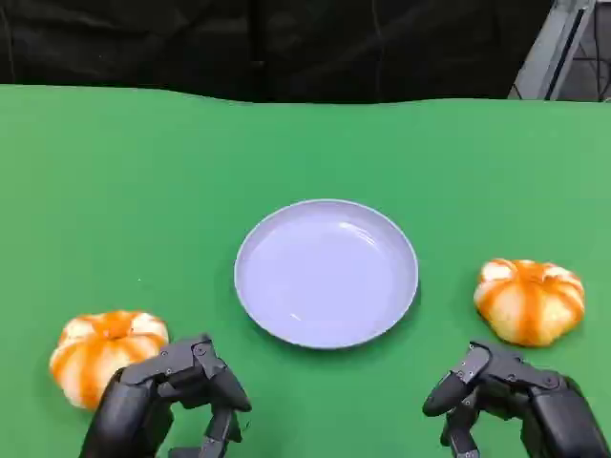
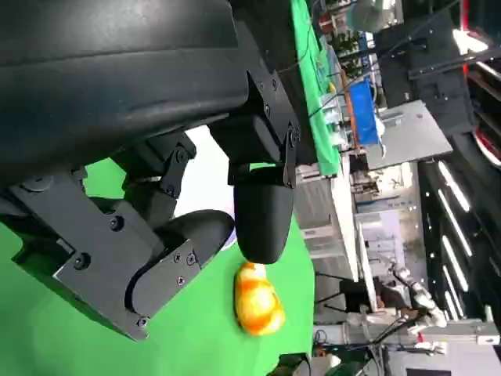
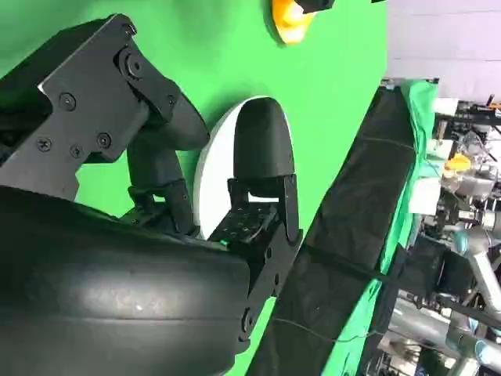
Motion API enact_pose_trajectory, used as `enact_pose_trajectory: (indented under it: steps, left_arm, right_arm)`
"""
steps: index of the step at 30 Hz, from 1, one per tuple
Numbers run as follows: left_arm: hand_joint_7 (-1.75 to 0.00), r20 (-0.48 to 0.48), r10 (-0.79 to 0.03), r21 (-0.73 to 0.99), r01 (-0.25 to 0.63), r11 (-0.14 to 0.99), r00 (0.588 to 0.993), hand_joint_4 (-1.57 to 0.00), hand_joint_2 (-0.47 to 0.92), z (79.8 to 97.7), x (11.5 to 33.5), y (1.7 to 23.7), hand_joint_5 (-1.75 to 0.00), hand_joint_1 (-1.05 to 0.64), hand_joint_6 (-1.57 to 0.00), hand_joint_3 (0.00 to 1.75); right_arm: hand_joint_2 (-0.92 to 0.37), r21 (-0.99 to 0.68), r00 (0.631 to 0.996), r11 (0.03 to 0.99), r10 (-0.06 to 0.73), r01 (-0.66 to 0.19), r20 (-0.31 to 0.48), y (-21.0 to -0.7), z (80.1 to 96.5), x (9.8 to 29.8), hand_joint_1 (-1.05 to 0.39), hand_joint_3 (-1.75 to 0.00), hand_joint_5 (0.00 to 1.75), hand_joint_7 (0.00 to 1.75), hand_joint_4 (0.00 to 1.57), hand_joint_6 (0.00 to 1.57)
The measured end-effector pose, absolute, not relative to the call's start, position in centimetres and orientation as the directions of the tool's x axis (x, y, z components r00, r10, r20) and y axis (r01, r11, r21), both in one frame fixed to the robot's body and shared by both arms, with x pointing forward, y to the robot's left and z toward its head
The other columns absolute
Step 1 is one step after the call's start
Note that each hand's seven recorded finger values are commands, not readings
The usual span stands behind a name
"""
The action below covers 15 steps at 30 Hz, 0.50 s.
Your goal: Grasp the bread from the table and place it into the plate.
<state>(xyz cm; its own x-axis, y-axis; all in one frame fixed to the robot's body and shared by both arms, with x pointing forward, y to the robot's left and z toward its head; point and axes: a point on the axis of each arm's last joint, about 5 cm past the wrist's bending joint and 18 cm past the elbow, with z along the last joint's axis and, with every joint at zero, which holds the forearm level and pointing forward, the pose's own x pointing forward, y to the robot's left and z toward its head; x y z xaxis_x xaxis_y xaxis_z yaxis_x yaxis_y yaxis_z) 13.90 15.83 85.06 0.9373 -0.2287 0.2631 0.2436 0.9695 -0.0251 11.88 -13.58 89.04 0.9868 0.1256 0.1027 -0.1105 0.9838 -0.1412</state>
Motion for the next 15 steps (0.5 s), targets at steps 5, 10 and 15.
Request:
enact_pose_trajectory:
  steps: [5,10,15]
  left_arm:
    - [-1.39,0.263,-0.228,-0.026,0.243,0.970,0.937,-0.91,0.35,85.06,13.90,15.83,-1.56,-0.12,-0.85,1.41]
    - [-1.39,0.263,-0.228,-0.026,0.243,0.970,0.937,-0.90,0.36,85.06,13.90,15.83,-1.57,-0.12,-0.84,1.40]
    - [-1.40,0.262,-0.227,-0.028,0.242,0.970,0.938,-0.87,0.35,85.03,13.93,15.85,-1.59,-0.12,-0.83,1.40]
  right_arm:
    - [-0.28,-0.142,0.987,0.984,0.126,-0.111,0.101,-13.58,89.00,11.88,0.03,-1.42,1.55,1.29,0.79,0.85]
    - [-0.27,-0.141,0.987,0.984,0.125,-0.111,0.099,-13.57,88.97,11.88,0.04,-1.43,1.55,1.29,0.79,0.84]
    - [-0.26,-0.141,0.987,0.984,0.126,-0.112,0.097,-13.56,88.91,11.90,0.04,-1.44,1.55,1.28,0.79,0.84]
